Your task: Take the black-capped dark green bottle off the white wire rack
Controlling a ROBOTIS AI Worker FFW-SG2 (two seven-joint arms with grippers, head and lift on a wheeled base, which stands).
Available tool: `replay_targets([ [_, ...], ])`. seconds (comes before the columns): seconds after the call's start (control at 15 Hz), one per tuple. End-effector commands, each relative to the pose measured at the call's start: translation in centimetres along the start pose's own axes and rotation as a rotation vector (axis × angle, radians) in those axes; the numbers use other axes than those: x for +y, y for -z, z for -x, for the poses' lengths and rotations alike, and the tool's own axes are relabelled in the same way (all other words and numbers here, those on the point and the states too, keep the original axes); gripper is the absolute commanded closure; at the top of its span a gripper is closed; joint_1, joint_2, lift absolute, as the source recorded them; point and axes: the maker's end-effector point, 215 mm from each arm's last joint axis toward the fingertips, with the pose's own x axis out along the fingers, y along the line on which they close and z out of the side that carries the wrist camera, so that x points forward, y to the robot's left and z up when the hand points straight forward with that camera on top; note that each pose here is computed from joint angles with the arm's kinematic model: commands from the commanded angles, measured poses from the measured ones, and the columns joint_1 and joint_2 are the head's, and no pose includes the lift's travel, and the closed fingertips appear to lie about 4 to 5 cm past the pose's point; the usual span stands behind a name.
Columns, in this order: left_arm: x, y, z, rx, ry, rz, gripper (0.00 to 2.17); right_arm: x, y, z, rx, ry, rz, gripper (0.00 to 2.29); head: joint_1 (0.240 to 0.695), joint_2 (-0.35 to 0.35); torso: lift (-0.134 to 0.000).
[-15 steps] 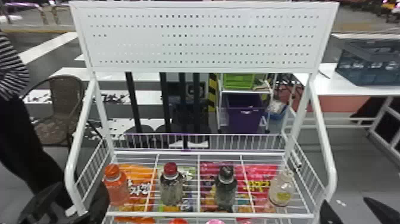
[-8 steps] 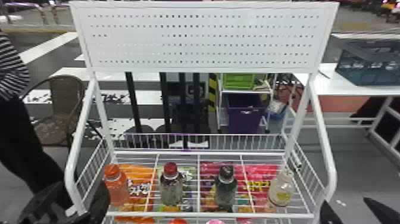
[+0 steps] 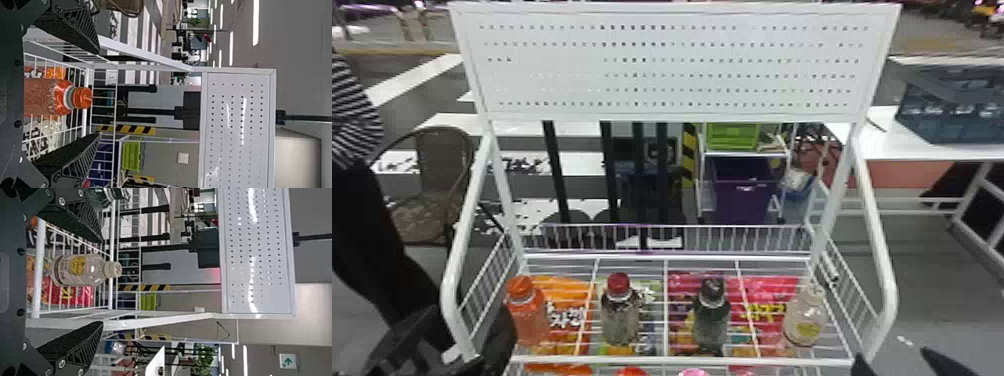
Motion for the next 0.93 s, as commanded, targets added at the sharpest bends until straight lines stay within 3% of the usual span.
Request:
replay_targets([
  [0.0, 0.1, -0.1, 0.0, -0.002, -0.001, -0.001, 0.14, 1.7, 5.6, -0.8, 0.075, -0.030, -0.026, 0.17, 0.499, 0.000, 0.000],
  [0.13, 0.1, -0.1, 0.0, -0.003, -0.002, -0.002, 0.14, 4.1, 10.2, -1.9, 0.117, -0.069, -0.032, 0.17, 0.499, 0.000, 0.000],
  [0.33, -0.1, -0.2, 0.0, 0.000, 0.001, 0.000, 0.14, 8.8, 13.0, -5.1, 0.111, -0.152, -0.054, 0.17, 0.499, 0.000, 0.000],
  [0.53, 0.0, -0.1, -0.1, 0.000, 0.000, 0.001, 0.14, 14.3, 13.1, -8.5, 0.096, -0.236, -0.051, 0.17, 0.499, 0.000, 0.000],
  [0.87, 0.0, 0.0, -0.1, 0.002, 0.005, 0.000, 0.14, 17.6, 10.3, -14.1, 0.041, -0.243, -0.057, 0.17, 0.499, 0.000, 0.000],
])
